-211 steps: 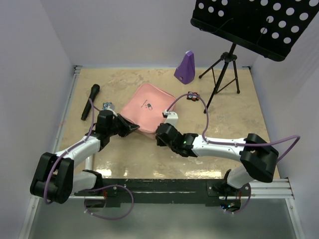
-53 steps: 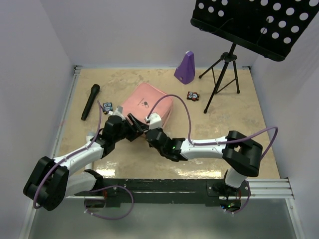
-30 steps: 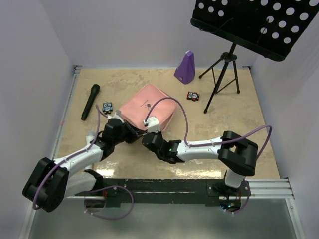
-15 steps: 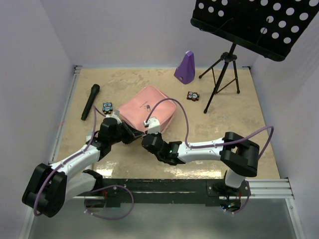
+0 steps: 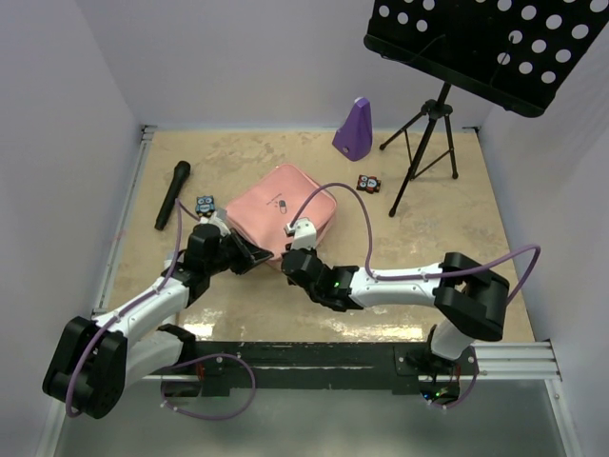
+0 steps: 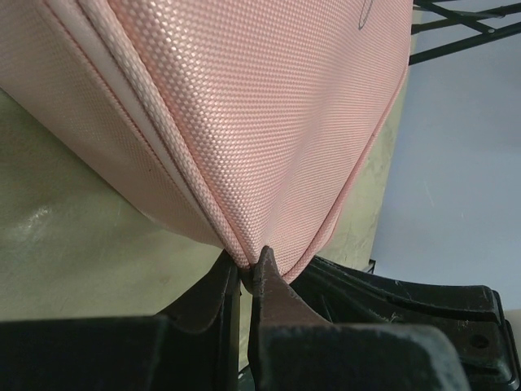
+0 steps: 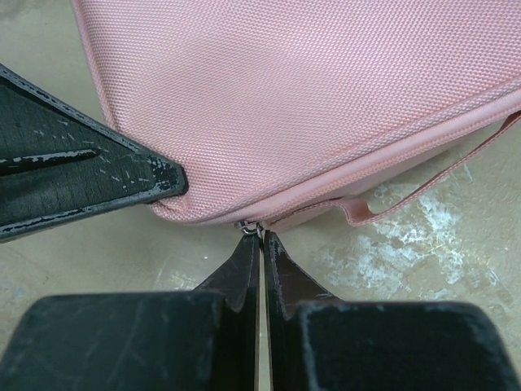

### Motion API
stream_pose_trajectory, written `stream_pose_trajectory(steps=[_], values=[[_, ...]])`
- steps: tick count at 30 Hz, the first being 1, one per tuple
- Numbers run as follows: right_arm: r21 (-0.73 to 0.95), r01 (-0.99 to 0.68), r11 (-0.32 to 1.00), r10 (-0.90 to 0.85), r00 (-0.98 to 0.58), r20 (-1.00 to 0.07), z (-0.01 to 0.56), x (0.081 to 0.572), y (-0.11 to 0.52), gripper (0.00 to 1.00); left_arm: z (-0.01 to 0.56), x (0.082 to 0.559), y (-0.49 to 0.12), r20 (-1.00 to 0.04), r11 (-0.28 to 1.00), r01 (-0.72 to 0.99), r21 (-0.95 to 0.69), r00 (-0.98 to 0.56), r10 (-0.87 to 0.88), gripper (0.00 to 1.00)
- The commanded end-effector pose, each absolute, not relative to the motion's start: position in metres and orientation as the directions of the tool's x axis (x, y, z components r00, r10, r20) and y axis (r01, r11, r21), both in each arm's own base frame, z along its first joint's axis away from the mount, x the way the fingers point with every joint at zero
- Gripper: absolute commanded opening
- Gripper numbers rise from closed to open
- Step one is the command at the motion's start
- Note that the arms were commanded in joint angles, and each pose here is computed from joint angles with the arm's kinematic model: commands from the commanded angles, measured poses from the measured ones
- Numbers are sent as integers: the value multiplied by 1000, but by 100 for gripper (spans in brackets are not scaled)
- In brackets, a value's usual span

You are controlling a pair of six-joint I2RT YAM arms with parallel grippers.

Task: Organize the medicine kit
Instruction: Zip the medicine box at the center of the board.

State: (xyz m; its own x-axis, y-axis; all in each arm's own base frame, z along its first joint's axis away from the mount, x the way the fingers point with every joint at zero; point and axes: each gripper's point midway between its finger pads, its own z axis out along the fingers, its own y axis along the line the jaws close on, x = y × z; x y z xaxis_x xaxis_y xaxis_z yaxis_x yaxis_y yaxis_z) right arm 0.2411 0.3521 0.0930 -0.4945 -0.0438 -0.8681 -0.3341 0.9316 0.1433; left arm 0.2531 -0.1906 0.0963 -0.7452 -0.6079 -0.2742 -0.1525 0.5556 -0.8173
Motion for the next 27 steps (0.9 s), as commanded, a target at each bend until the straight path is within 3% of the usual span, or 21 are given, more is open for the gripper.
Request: stream_pose_trajectory(steps=[1,16,27], values=[[-16,-97,995,-56,-423,-905,103,276,271,0,84,274,-149,-432,674,-171,-719,-650,-625,0],[42,-35,999,19,-496,-868,93,296,248,0,85,268,-136,-474,715,-151,-682,-654,-590,0],[75,-185,980,-20,-466,-885,109,284,273,0,89,272,-140,-476,709,-126,-694,-659,-582,0]])
